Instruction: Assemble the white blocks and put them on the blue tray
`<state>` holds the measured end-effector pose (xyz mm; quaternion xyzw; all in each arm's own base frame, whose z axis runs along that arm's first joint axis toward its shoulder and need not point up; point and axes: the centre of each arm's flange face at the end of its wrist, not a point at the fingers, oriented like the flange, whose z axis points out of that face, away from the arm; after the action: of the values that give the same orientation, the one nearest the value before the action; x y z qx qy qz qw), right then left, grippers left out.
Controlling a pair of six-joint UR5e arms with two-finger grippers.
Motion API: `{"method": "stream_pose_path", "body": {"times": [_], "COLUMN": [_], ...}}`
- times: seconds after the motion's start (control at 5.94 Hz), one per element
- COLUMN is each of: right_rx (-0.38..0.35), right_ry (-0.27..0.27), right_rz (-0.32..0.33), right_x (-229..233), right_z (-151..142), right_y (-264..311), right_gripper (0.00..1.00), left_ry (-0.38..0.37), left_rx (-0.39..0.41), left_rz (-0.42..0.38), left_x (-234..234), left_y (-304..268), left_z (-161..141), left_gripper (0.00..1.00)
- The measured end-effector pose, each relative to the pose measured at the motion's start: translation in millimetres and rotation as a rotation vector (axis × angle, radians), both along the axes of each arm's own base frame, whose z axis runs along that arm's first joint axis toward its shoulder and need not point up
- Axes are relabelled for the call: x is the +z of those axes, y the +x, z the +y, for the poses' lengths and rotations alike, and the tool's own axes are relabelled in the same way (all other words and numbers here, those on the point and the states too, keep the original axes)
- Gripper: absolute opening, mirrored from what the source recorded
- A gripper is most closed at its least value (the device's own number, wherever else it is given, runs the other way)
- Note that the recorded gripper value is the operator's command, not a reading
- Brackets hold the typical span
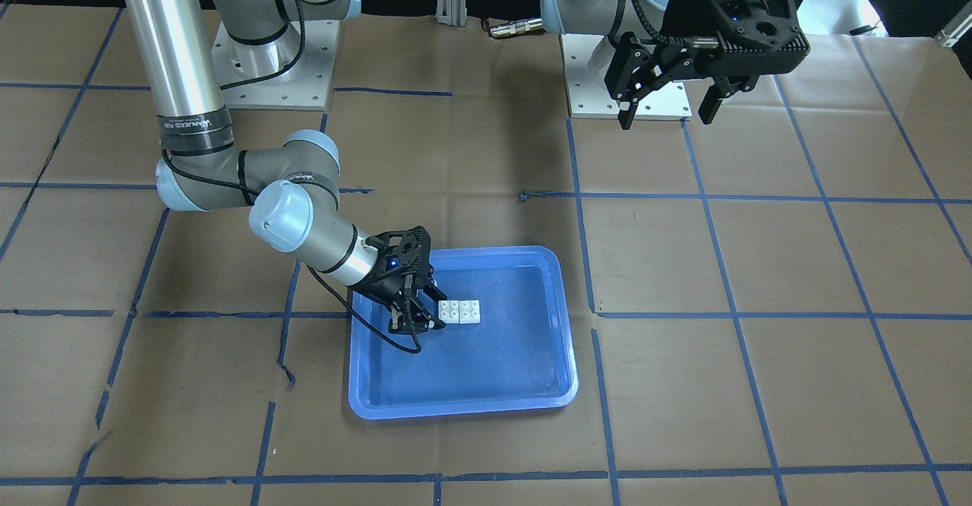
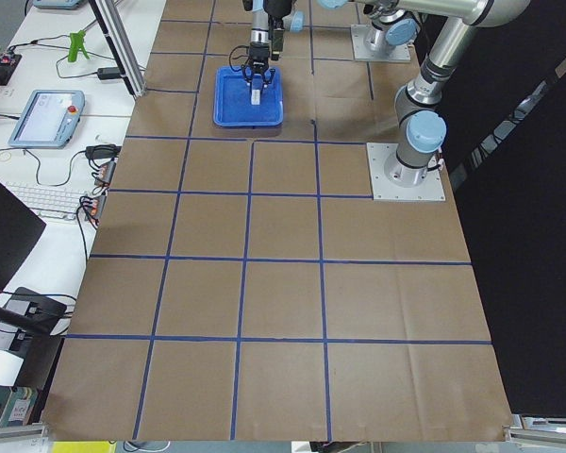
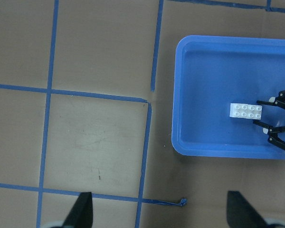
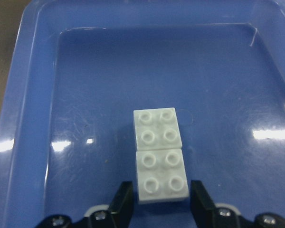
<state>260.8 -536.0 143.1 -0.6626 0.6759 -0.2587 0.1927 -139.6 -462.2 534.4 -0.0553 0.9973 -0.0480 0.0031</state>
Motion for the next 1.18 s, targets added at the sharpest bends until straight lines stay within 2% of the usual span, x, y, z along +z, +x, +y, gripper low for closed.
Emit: {"method": "stream_pose_path", "body": {"times": [0.17,0.34,0.51,0.84,1.18], "right_rx": [0.0,0.0,-0.004,-0.043,-0.087], "right_ry": [-0.002,-0.004,-0.019,-0.07,-0.062], "right_rz": [0.0,-0.001,-0.002,0.004,0.056], "right_x": [0,2,8,42,82], "right_z": [0,-1,-7,-40,-55], "right_y": [0,0,1,0,-8], "right_gripper": [0.81,0.99,1.0,1.0,1.0], "left_ry": [-0.001,-0.002,-0.004,-0.005,-0.006], "left_rx": [0.0,0.0,0.0,-0.001,-0.002], "left_rz": [-0.001,-0.001,-0.001,-0.001,0.0], "left_x": [0,1,1,2,3], "left_y": [0,0,0,0,-1], "left_z": [0,0,1,2,3], "left_gripper": [0.99,0.99,0.99,0.99,0.99]}}
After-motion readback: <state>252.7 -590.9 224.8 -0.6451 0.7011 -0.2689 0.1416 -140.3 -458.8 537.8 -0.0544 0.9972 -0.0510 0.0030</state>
